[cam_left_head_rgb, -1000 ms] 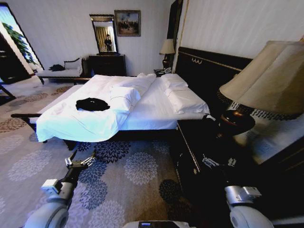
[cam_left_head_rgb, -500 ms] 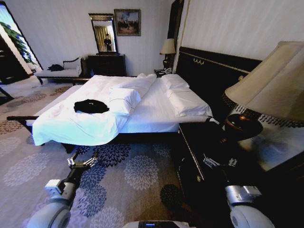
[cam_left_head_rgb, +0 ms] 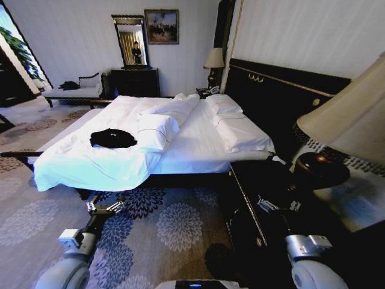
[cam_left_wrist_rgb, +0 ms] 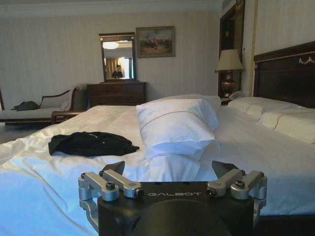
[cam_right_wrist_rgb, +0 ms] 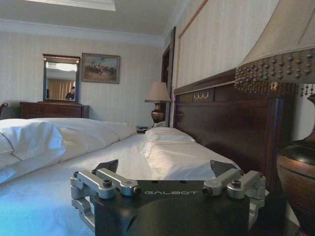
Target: Fold the clothes on the bed.
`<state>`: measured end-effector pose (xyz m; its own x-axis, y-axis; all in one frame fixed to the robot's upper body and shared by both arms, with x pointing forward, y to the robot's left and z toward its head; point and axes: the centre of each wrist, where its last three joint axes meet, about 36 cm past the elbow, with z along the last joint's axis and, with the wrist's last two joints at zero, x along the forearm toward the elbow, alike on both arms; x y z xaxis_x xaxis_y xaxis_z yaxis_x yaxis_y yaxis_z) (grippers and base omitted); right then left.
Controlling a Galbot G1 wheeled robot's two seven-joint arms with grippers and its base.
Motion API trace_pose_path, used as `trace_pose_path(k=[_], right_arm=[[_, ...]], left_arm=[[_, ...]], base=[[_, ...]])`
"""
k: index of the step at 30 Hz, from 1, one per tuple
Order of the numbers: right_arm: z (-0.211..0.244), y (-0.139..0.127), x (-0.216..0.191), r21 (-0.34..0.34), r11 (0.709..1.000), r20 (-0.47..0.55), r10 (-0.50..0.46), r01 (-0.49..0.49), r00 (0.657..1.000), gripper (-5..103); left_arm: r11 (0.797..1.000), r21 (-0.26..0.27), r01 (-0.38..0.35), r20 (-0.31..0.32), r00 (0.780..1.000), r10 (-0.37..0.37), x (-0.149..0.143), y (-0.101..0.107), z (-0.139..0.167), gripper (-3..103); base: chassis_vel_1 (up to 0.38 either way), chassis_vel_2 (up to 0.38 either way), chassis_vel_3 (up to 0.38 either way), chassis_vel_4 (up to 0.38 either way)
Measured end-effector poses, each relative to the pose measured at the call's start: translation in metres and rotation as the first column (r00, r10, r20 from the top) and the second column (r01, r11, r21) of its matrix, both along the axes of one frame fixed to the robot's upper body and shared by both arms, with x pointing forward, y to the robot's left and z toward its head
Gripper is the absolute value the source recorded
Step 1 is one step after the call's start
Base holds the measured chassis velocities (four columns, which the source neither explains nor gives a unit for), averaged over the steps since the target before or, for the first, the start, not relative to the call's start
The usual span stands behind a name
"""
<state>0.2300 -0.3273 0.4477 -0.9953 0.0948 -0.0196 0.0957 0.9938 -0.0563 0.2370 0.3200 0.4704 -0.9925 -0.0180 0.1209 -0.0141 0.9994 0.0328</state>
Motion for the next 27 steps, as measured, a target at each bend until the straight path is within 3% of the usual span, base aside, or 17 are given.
trace_pose_path(k=[27], right_arm=[[0.0001,0.0031,-0.0055,0.013,1.000,-0.056,-0.013,0.013,0.998,100]], left_arm=[[1.000,-0.020,0.016,0.018,1.000,-0.016,-0.0063,-0.0019,0.0025,98]], base=[[-0.162,0.158,0.164,-0.157]])
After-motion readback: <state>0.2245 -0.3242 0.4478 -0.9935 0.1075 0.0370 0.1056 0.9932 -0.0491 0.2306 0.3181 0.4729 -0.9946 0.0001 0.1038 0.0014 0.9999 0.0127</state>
